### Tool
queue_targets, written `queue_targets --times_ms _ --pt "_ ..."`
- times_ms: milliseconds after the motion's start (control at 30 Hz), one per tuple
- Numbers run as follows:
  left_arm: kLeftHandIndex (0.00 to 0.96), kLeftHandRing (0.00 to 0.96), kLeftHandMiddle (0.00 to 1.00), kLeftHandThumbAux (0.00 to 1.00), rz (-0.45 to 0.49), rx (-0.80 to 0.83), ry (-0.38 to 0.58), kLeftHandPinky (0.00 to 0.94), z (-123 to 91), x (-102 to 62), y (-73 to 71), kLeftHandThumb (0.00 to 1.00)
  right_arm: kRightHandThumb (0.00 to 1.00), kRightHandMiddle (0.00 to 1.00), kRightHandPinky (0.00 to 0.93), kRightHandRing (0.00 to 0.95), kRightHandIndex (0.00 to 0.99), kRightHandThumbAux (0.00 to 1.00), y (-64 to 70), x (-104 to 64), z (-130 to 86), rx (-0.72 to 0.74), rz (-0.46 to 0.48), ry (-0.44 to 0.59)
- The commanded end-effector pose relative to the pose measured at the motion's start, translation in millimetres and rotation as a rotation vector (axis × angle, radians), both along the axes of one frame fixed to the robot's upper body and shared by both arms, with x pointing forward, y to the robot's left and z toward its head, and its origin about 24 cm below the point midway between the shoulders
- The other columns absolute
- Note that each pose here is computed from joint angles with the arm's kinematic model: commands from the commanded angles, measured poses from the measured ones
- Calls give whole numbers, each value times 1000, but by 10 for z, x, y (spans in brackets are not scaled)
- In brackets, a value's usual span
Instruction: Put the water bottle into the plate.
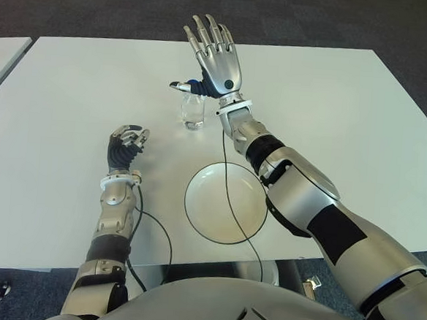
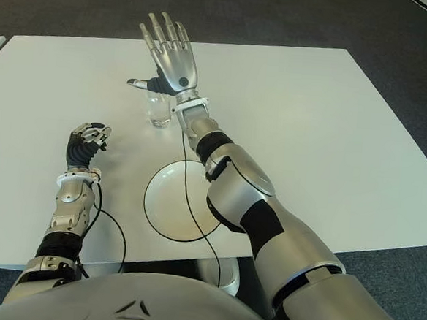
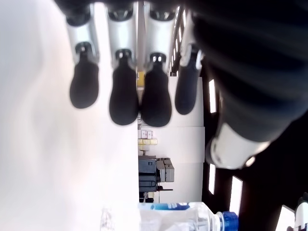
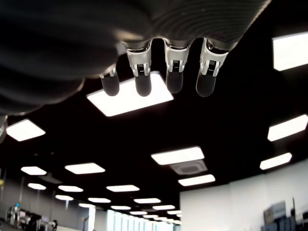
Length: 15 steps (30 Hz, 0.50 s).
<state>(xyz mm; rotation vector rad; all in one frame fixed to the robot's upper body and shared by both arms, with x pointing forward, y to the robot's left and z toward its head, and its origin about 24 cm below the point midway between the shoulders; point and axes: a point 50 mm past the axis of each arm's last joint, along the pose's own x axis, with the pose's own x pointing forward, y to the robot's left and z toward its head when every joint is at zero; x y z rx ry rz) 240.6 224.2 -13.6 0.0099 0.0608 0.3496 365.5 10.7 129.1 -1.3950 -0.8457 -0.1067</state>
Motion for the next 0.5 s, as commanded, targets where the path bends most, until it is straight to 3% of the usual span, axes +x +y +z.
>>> queue_targets --times_ms 33,167,300,500 --pt "438 697 722 711 -1 -4 17 661 -43 -24 8 710 552 0 0 0 0 193 363 -109 22 290 147 314" --pt "438 692 716 711 -6 -4 13 661 -41 -24 5 710 558 0 0 0 0 170 322 -62 61 450 204 454" --pt "438 692 717 711 -8 -3 7 666 -34 -25 1 709 569 0 0 0 0 158 246 15 117 734 290 659" --pt "438 692 716 711 -7 -7 11 665 -34 -24 -3 708 573 0 0 0 0 157 170 83 164 973 358 792"
